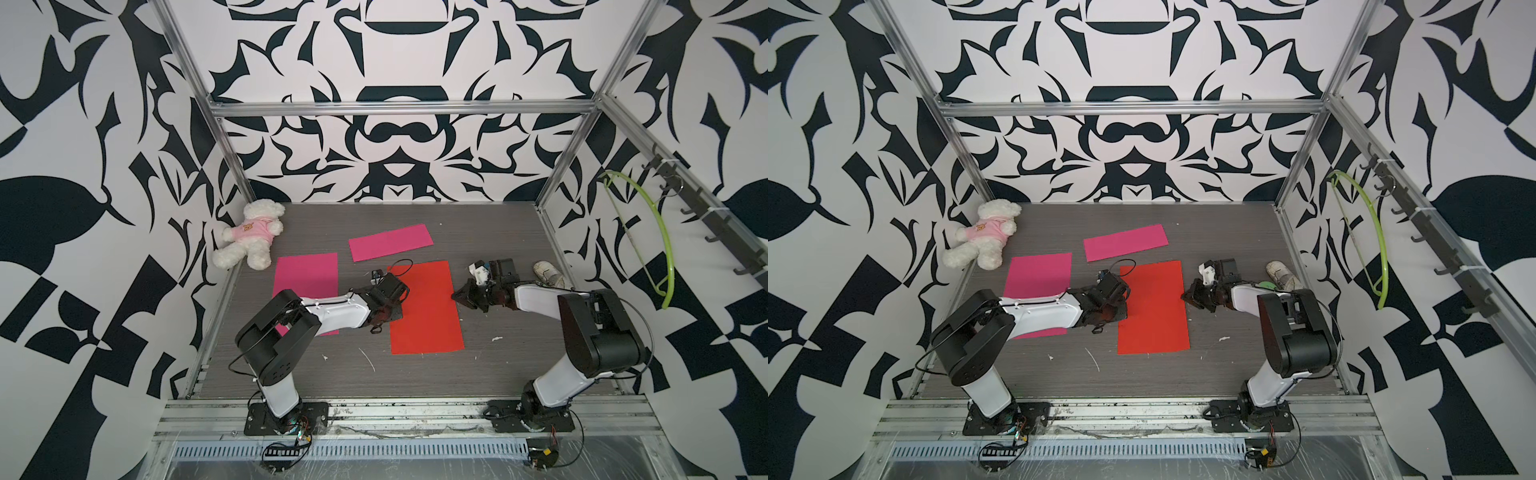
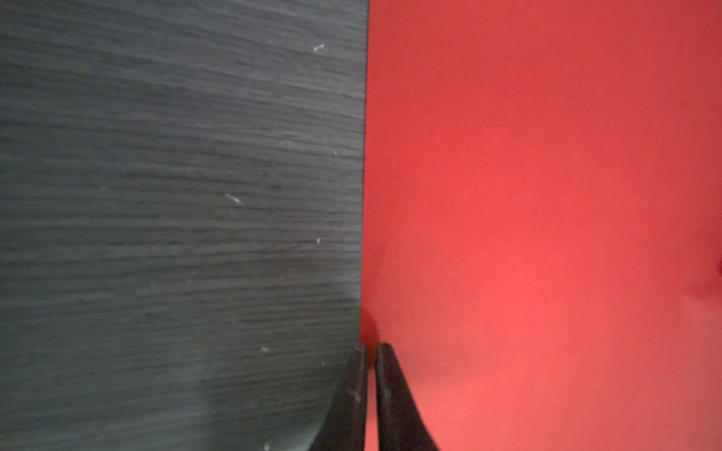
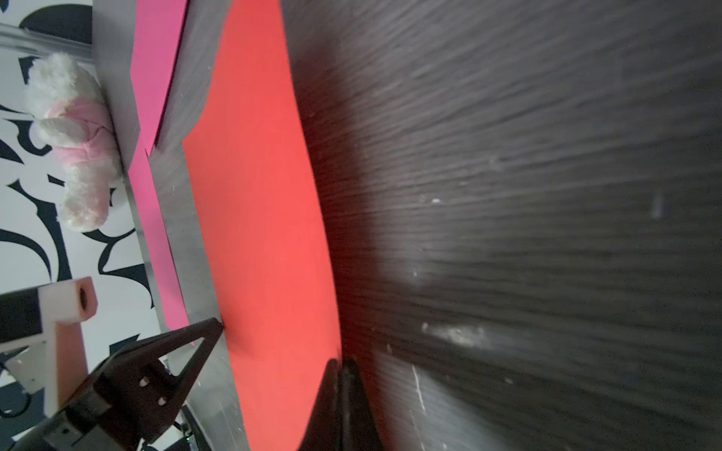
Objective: Fold the rectangular paper in half along the long edge
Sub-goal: Fold the paper at the center of the board.
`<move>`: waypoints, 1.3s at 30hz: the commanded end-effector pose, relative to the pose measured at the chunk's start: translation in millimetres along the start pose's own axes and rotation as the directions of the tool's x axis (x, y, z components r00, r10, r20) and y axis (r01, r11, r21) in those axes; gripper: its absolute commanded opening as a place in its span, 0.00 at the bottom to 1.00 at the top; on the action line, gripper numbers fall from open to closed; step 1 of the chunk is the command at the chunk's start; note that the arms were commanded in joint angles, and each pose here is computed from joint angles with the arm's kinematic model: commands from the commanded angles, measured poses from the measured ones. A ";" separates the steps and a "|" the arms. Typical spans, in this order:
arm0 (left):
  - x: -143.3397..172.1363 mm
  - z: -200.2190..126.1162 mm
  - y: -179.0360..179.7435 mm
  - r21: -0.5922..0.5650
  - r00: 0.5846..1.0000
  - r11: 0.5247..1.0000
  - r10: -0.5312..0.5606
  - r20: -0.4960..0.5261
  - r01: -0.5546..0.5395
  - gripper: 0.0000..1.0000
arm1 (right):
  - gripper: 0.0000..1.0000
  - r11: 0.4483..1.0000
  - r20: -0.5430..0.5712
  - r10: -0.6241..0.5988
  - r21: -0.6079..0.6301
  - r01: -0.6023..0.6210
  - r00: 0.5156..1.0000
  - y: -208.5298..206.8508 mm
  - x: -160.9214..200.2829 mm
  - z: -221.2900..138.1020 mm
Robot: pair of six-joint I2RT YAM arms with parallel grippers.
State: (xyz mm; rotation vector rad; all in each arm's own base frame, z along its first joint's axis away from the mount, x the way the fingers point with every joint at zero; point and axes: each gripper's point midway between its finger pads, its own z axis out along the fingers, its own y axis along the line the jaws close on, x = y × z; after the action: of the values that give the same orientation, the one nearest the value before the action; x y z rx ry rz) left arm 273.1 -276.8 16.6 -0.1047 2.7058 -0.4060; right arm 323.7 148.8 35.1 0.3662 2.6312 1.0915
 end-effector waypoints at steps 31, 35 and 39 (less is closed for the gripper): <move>73.1 22.8 61.5 -0.063 0.962 0.994 -0.102 -0.253 0.089 0.06 | 0.00 0.987 0.053 -0.162 -0.014 0.162 0.985 71.6 5.9 1.7; 74.2 24.7 60.4 -0.044 0.959 0.993 -0.114 -0.258 0.106 0.06 | 0.00 0.986 0.064 -0.161 -0.031 0.164 0.985 86.9 11.6 13.3; 75.2 25.6 60.3 -0.032 0.958 0.992 -0.123 -0.261 0.118 0.06 | 0.00 0.986 0.088 -0.161 -0.030 0.165 0.983 99.6 18.2 26.4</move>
State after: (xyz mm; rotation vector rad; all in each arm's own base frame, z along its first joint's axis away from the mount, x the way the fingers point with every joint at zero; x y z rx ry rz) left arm 275.9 -287.3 17.4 -0.1984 2.6589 -0.7465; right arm 308.7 228.4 67.6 0.1418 2.6048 1.0521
